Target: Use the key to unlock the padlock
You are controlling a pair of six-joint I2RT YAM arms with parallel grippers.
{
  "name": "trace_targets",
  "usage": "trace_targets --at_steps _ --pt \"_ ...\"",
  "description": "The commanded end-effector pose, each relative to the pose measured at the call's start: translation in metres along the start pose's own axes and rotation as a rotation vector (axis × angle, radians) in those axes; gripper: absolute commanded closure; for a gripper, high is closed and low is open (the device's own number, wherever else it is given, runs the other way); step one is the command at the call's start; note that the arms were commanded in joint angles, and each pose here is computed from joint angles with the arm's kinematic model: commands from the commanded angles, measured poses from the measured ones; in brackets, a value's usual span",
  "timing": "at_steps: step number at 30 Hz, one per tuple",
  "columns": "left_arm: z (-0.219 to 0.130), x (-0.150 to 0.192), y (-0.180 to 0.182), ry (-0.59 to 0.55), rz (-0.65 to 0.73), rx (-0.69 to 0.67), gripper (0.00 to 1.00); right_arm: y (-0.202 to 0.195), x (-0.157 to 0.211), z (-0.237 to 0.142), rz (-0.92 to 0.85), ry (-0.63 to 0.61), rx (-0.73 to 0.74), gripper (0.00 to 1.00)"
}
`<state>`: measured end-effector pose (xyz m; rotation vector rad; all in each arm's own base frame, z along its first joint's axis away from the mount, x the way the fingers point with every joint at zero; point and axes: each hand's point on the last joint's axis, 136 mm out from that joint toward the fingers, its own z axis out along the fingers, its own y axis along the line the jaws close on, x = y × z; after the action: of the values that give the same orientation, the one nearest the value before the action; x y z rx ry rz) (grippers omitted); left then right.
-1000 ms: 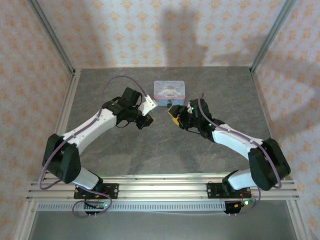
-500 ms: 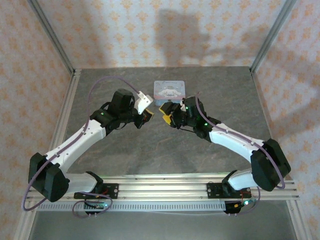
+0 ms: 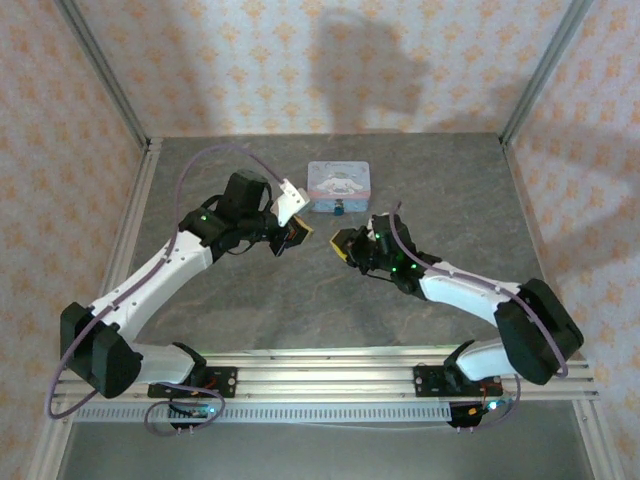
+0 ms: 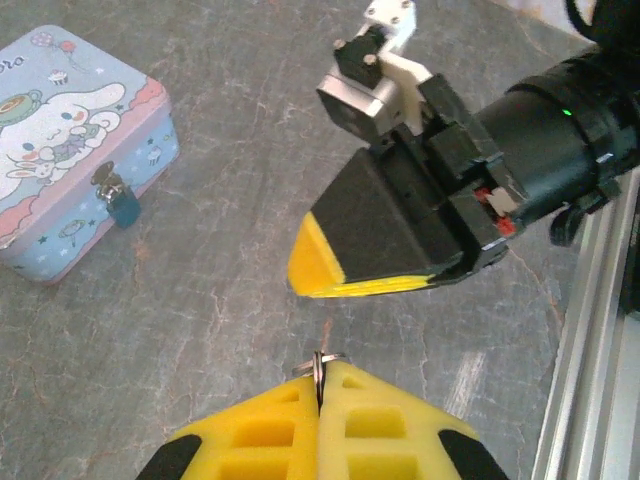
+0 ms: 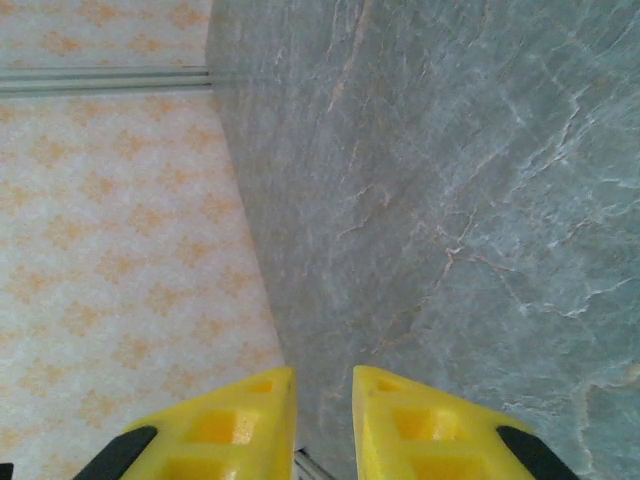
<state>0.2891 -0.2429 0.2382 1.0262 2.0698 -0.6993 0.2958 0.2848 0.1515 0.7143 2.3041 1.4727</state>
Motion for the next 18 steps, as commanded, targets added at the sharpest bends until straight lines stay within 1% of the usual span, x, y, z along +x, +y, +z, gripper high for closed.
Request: trace_targets --at_steps 1,5,9,13,18 --pt "-0.015 -0.007 -0.006 -0.024 0.025 0.013 1.00 0.051 0.010 0.006 0.070 0.081 -0.200 0.75" --pt "-0.015 -0.007 -0.003 -0.044 0.012 -0.009 1.00 0.073 0.012 0.003 0.150 0.094 -0.277 0.71" --pt "-0.014 -0.004 0.003 -0.056 -0.008 -0.041 1.00 0.089 0.011 -0.005 0.171 0.076 -0.294 0.64" --pt "-0.013 -0.003 0.006 -0.060 -0.014 -0.060 1.00 0.097 0.009 -0.012 0.194 0.054 -0.298 0.64" --pt "-0.012 -0.005 0.010 -0.079 -0.024 -0.080 1.00 0.106 0.016 -0.012 0.212 0.067 -0.309 0.64"
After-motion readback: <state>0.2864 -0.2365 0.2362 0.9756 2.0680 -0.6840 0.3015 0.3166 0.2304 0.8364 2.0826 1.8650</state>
